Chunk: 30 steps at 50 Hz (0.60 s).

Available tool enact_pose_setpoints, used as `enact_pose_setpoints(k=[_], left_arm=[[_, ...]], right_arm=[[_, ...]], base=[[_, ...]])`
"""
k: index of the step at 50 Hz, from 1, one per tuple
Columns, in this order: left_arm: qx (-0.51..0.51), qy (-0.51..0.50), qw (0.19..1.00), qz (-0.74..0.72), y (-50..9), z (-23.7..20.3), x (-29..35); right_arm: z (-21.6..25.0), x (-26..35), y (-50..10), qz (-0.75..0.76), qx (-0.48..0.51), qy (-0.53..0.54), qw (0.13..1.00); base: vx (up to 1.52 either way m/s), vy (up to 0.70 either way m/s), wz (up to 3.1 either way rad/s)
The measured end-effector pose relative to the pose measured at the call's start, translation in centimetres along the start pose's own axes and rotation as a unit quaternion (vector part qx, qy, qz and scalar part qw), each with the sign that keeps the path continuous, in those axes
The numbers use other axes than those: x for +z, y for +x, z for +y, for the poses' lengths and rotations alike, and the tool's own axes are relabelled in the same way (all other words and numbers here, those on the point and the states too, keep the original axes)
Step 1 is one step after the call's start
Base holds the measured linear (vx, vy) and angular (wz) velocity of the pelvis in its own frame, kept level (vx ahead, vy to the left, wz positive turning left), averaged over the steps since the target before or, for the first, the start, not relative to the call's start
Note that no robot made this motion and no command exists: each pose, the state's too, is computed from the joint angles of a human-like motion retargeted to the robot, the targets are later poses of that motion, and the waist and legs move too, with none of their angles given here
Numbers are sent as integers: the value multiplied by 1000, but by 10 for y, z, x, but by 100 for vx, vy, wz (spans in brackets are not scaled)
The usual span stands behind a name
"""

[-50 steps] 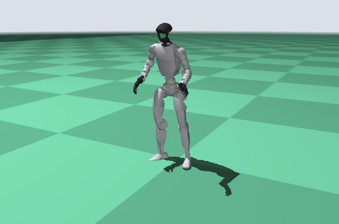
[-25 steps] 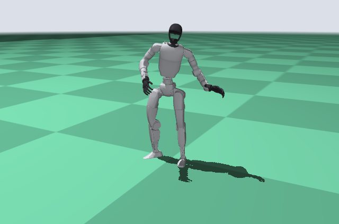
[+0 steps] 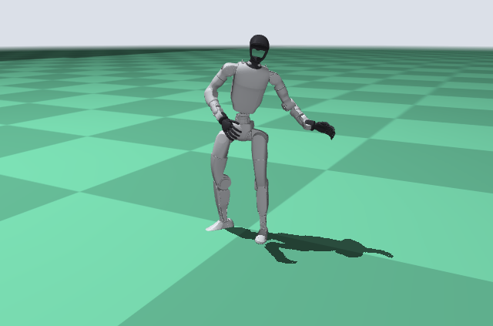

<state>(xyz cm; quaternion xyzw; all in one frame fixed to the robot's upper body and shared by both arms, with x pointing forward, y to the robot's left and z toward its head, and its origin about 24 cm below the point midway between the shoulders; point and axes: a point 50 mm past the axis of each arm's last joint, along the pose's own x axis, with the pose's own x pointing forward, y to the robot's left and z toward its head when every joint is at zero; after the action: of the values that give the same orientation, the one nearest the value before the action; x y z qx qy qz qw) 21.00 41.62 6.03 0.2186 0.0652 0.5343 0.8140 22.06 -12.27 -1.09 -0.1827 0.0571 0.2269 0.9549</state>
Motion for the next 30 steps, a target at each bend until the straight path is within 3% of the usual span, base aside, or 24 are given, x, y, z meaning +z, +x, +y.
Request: enact_pose_setpoints(k=[5,10,30], left_arm=[[98,-55,994,12,15,23,11],[103,-62,993,-12,17,33,16],[-71,-63,995,40,-59,-26,-36]], right_arm=[[-2,0,0,1,-23,10,1000],[-3,-3,-2,6,-33,13,999],[-1,-17,-10,37,-93,66,993]], base=[[0,0,-7],[0,0,-19],[0,0,-1]])
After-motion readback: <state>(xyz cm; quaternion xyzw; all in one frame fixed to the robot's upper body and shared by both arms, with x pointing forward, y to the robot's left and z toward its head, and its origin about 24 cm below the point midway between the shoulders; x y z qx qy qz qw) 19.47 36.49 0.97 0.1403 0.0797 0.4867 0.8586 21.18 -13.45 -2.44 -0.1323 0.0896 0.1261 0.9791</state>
